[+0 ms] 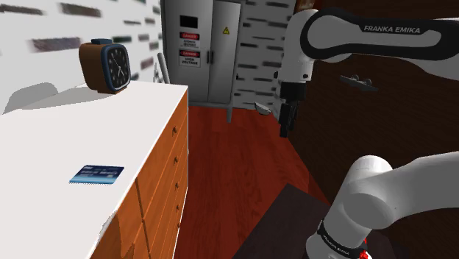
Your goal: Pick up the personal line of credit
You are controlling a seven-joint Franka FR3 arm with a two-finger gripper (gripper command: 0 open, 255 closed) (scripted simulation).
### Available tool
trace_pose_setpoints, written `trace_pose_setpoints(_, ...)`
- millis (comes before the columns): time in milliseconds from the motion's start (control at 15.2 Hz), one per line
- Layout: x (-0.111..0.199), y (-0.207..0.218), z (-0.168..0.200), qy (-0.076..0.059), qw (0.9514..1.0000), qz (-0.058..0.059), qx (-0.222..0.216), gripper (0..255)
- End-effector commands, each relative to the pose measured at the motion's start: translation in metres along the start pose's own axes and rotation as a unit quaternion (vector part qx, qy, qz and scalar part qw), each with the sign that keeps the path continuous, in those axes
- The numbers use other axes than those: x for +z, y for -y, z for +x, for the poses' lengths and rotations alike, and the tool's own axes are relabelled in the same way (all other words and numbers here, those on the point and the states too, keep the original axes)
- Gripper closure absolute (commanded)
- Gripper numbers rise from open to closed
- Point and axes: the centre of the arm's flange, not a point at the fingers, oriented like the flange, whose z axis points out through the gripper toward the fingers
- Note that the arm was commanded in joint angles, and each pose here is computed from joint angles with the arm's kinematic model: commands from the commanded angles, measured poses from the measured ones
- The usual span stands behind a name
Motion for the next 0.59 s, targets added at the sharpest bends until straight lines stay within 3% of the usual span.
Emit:
trace_pose_setpoints(0, 0.0, 0.0, 0.0, 0.0, 1.0, 0.0, 0.0, 0)
trace_pose_setpoints(528, 0.017, 0.067, 0.06, -0.063, 0.9962, 0.0, -0.061, 0)
